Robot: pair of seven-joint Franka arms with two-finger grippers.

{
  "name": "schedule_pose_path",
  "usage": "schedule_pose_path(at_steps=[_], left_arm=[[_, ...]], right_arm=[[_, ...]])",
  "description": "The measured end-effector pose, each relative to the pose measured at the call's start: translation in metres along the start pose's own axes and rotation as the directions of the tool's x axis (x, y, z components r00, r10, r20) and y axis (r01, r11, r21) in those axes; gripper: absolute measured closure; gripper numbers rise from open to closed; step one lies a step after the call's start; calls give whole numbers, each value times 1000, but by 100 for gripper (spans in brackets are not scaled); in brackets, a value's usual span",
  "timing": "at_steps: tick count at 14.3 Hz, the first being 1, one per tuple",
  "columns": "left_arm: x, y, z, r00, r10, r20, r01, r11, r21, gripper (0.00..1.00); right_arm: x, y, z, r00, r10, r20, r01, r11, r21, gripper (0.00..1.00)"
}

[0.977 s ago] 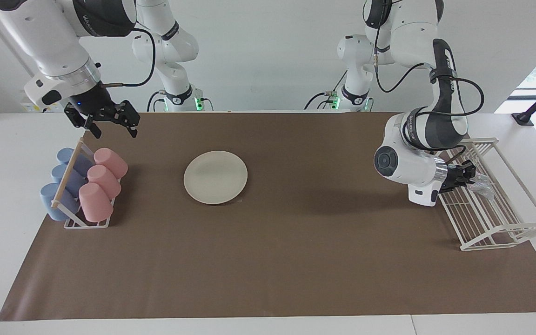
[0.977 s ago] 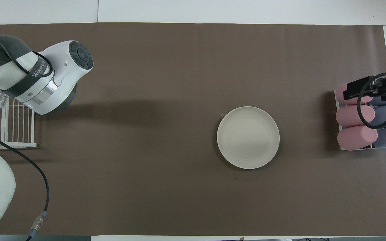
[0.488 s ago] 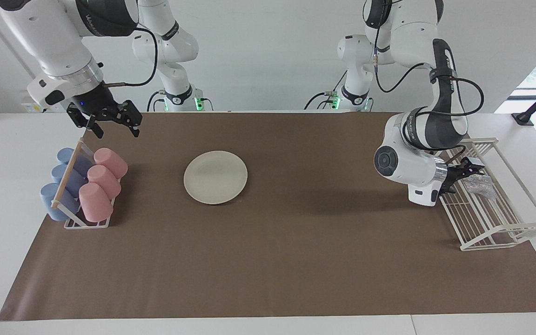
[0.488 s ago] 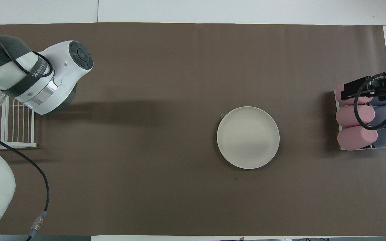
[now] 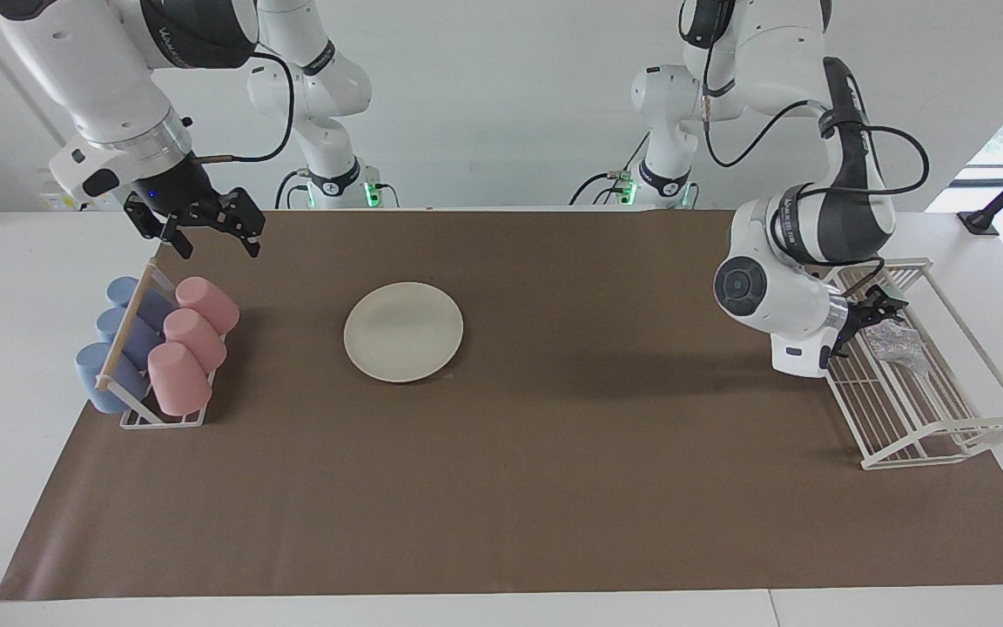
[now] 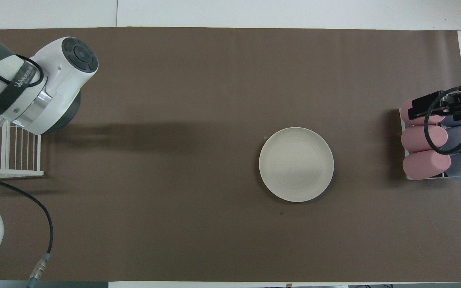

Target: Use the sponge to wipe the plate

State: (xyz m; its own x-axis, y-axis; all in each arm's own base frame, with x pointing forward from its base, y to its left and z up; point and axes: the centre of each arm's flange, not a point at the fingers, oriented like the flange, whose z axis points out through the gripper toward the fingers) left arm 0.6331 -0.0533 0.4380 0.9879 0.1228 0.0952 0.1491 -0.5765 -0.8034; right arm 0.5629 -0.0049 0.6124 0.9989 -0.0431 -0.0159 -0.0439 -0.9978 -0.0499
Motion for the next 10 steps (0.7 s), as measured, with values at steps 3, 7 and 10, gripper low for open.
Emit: schedule_pose_path(at_steps=[3,7,10], left_arm=[[-13,-55,-34,999,-20,30,25,983,-179,0],[-41,-126,-69,993,-59,99,99,875,-474,0],[-68,-180,-81,993,-25,119,94,778,-621,0]], right_arm=[[0,-2,0,1000,-3,0,3,1000,0,0],[0,0,0,1000,-4,0,4,1000,0,0],[0,1,-1,1000,-6,-5,6,1000,0,0]])
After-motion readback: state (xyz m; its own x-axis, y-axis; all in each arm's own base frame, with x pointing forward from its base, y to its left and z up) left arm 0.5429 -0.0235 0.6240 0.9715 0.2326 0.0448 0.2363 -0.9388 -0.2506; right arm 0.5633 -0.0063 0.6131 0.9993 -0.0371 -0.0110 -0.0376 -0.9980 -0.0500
